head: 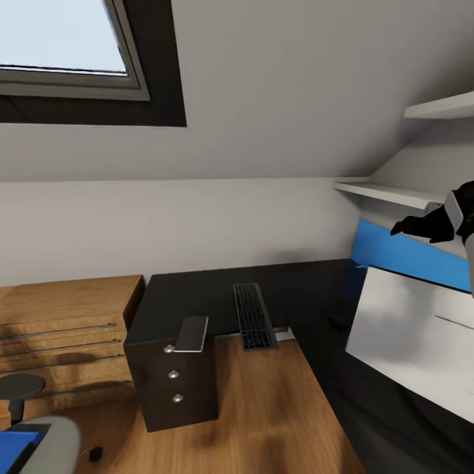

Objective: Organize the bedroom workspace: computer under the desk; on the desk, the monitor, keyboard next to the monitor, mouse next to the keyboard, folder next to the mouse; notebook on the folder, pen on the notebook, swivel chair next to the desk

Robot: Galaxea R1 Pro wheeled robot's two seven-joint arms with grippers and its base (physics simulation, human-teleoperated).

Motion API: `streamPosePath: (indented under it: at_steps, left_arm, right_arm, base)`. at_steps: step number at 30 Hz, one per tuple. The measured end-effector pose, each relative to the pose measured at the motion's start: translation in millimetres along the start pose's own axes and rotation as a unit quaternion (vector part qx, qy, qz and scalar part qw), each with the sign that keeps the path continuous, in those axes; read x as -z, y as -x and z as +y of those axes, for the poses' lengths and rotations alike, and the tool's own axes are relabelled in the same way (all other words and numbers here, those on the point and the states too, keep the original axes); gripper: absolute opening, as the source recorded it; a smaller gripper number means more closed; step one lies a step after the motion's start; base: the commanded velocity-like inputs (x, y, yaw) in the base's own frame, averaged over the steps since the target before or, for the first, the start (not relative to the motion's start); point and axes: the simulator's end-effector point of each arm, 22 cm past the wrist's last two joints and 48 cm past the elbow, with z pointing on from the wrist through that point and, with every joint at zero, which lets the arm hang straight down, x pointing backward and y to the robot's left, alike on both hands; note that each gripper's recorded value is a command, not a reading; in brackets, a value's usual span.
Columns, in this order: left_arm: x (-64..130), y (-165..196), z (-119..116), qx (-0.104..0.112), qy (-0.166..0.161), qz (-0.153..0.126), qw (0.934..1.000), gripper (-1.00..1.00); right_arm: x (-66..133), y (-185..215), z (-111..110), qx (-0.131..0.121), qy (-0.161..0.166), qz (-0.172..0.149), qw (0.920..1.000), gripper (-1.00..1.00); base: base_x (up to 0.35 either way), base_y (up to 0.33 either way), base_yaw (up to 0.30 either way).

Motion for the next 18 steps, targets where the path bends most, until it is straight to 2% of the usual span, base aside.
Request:
streamPosePath:
  at_steps: [8,14,18]
  left_arm:
    - [-0.1,0.4,0.1,0.0,0.0,0.0,1.0,1.0]
    - [-0.4,0.5,0.4,0.0,0.0,0.0,1.0,1.0]
    - [-0.3,0.2,0.4,0.0,0.0,0.0,1.0,1.0]
  right_arm:
    - [0.4,-0.4,-9.0,-0.003,-0.005,0.0,1.0,1.0]
    - [-3.6,-7.3,-18.4,-0.002,-0.015,0.007,0.9999,1.0]
    - [-14.1,-26.0,-22.8,0.013,-0.028,0.032,0.999,1.0]
  base:
    - [0.223,0.0,0.0]
    - [0.048,0.0,0.0]
    - [0.01,0.0,0.0]
